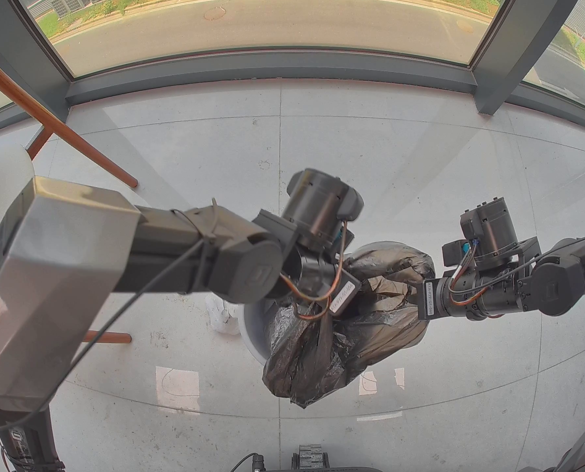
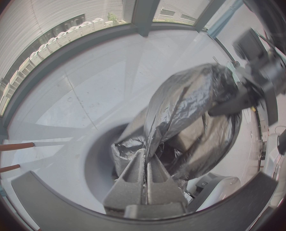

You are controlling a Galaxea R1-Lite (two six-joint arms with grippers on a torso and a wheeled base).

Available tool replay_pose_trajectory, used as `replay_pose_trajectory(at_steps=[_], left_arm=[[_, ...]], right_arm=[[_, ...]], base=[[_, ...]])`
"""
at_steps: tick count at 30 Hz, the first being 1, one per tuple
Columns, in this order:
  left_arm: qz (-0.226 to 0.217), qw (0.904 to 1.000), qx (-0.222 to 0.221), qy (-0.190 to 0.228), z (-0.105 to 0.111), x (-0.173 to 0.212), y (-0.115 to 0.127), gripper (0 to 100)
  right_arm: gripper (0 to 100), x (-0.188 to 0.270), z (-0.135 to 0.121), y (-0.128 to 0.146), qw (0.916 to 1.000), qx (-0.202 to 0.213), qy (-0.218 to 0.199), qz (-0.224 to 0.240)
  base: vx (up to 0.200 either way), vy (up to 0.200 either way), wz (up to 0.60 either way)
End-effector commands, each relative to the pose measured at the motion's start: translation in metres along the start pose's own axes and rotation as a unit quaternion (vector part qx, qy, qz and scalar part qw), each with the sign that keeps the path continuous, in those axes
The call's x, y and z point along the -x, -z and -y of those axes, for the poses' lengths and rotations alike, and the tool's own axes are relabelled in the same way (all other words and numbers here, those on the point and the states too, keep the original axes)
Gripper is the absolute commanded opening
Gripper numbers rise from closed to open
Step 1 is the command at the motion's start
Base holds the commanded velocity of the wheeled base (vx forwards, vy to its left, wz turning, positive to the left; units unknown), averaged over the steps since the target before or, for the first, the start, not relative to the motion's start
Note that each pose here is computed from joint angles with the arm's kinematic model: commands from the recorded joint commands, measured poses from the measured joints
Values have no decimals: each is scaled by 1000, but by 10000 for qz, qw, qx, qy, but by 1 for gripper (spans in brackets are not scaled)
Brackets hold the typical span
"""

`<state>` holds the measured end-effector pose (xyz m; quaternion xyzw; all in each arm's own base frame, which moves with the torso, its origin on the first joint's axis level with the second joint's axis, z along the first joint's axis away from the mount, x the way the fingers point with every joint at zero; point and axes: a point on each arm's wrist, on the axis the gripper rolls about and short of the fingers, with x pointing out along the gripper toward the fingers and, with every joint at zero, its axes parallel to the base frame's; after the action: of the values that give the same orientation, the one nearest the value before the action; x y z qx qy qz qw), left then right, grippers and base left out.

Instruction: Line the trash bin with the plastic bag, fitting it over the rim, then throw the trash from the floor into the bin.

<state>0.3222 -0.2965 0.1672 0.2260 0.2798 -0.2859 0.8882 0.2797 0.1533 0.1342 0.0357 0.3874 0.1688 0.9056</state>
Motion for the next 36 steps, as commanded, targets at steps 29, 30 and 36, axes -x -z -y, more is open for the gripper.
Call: replay_pose_trajectory(at_steps=[29,30,36], left_arm=[[160,9988,365,-298,-51,53,-20,0],[137,9988,362,-294,-50,52,-19,0],[-11,9989,355,-292,-50,46,-11,0]], right_arm=[[0,-43,22,-69,9947,451,-165,912],[100,-42,20,-69,9944,468,-241,921],[100,-21,17,-55,9941,500,-587,769]], base=[[0,0,0],[0,0,0],[0,0,0]])
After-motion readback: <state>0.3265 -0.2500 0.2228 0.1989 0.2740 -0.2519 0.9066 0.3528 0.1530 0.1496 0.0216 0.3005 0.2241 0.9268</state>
